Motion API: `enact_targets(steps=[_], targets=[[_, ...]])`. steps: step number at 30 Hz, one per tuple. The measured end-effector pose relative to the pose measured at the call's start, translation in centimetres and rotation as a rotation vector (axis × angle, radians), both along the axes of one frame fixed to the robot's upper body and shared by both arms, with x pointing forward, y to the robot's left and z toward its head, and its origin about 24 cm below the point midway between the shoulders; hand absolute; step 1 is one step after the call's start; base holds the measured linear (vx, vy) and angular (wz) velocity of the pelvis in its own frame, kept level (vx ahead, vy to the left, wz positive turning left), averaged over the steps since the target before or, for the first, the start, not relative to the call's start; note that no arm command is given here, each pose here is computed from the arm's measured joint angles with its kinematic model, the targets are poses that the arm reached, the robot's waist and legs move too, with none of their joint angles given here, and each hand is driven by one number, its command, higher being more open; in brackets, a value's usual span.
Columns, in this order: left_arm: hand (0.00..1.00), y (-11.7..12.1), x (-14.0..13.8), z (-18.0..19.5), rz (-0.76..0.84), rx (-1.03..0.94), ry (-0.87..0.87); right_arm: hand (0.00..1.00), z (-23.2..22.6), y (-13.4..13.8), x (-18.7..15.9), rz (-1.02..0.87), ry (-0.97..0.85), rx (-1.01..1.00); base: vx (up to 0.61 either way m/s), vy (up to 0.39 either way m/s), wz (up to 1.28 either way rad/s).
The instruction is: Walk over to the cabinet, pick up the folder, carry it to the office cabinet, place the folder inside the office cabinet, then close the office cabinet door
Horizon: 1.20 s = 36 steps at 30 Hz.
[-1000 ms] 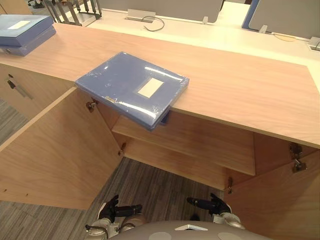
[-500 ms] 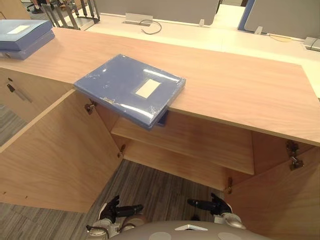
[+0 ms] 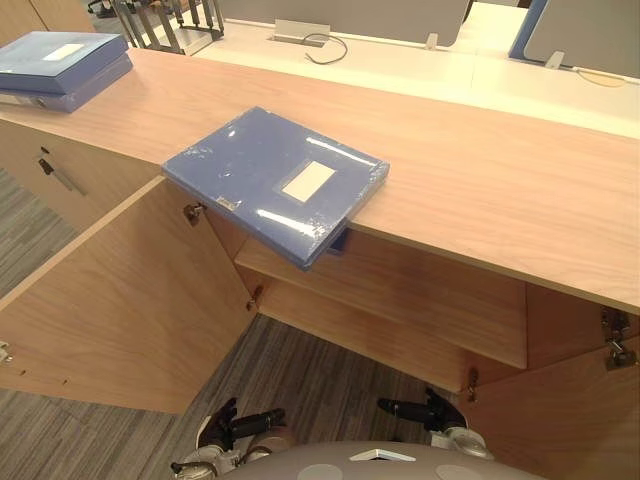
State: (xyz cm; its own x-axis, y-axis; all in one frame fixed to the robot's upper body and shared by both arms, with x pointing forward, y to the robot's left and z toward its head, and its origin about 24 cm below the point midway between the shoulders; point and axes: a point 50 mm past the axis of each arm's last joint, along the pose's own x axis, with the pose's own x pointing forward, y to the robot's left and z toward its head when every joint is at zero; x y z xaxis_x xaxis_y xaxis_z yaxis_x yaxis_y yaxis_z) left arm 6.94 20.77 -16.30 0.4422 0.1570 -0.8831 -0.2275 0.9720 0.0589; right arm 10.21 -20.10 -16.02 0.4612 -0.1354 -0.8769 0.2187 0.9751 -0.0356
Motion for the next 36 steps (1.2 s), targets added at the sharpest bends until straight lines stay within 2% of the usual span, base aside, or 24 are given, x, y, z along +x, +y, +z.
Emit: enact_targets(steps=[5,11,28,36], targets=[[1.0,0.0,0.5,0.3,0.003,0.009,-0.037,1.0,0.0,0.1,0.0,0.003,0.001,-0.002,-0.02,-0.007,0.03],[1.0,0.0,1.9,1.6,0.003,0.057,-0.165,1.0,0.0,0.5,0.1,0.01,-0.013,-0.015,-0.03,-0.023,0.16],[1.0,-0.3,3.1,2.9,-0.038,0.103,-0.268,1.0,0.2,1.4,1.4,0.062,-0.038,-0.024,0.0,0.0,0.02],[1.0,-1.2,3.9,3.5,-0.072,0.09,-0.319,1.0,0.3,1.6,1.6,0.065,-0.044,-0.022,-0.01,-0.003,-0.02]])
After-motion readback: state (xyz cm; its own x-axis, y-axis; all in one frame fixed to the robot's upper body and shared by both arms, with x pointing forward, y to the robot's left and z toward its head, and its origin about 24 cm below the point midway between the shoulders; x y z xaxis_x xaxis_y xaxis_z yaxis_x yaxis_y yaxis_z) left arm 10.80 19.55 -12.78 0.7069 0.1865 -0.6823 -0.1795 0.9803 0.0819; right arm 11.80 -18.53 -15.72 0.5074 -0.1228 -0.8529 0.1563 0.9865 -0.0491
